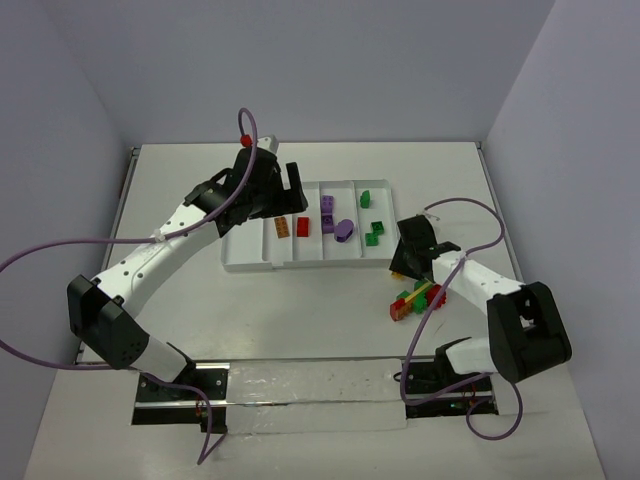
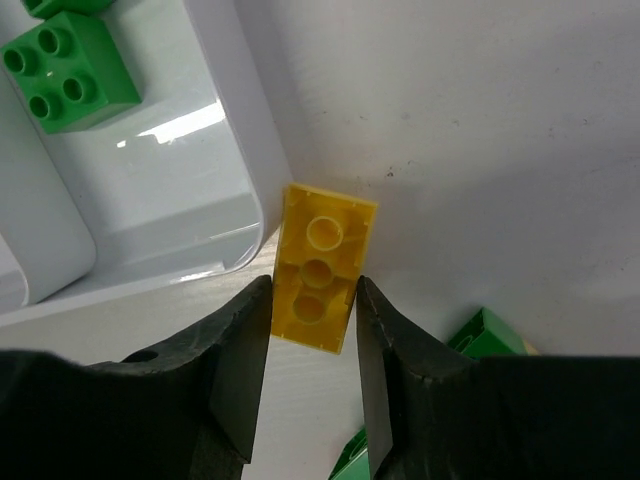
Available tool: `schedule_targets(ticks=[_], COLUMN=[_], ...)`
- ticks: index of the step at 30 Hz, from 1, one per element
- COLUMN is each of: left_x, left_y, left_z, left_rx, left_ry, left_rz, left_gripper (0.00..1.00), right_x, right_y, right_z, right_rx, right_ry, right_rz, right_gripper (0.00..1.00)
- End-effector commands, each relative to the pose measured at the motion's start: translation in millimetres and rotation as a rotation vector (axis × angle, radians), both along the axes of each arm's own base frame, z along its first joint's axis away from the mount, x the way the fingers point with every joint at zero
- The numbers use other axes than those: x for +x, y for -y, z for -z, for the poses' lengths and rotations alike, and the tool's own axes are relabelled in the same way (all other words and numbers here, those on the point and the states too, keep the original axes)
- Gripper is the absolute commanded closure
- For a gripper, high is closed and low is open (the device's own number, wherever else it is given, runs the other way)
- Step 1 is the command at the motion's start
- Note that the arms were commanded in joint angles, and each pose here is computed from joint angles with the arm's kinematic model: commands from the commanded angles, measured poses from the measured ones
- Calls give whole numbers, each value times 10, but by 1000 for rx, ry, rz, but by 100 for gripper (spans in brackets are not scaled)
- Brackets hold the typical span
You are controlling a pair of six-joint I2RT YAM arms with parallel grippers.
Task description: Sort the legos into containers by color
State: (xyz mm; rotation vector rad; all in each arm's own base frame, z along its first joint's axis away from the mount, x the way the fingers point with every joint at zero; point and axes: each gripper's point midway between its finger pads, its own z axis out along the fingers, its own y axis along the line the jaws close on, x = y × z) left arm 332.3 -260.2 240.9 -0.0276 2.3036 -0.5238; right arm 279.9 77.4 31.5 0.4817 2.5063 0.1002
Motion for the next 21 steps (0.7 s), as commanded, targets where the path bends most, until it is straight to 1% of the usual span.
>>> schedule_targets(ticks=[1,4,10,14,15,19,21], left_x=[7,15,52,90,93,104,88], left_y=[-50,-61,-109,-152,-158,-164,-167], left_z=[-91,-84,-100,-133,-133,-136,-150], left_rx=[-5,0,13,10,9,2,-3], left_ry=[27,28,37,44,43,32,32], left_rz=[-21,-27,-53,-79,-83,-91,-89], left_gripper=[8,8,8,8,8,8,9], right_x=[73,65,-2,-65,-88,-116,-107], right_y=[33,73,69,-190,-278,-373,-310], right_z=[-120,-294,-689,-997,-1035,-989,-893], right_rx=[-6,-13,3,38,41,1,-26], right_ry=[49,92,193,270,280,252,237], right_rz=[19,24,-5,-105,-133,-133,-99], right_gripper=[61,62,62,62,62,62,60])
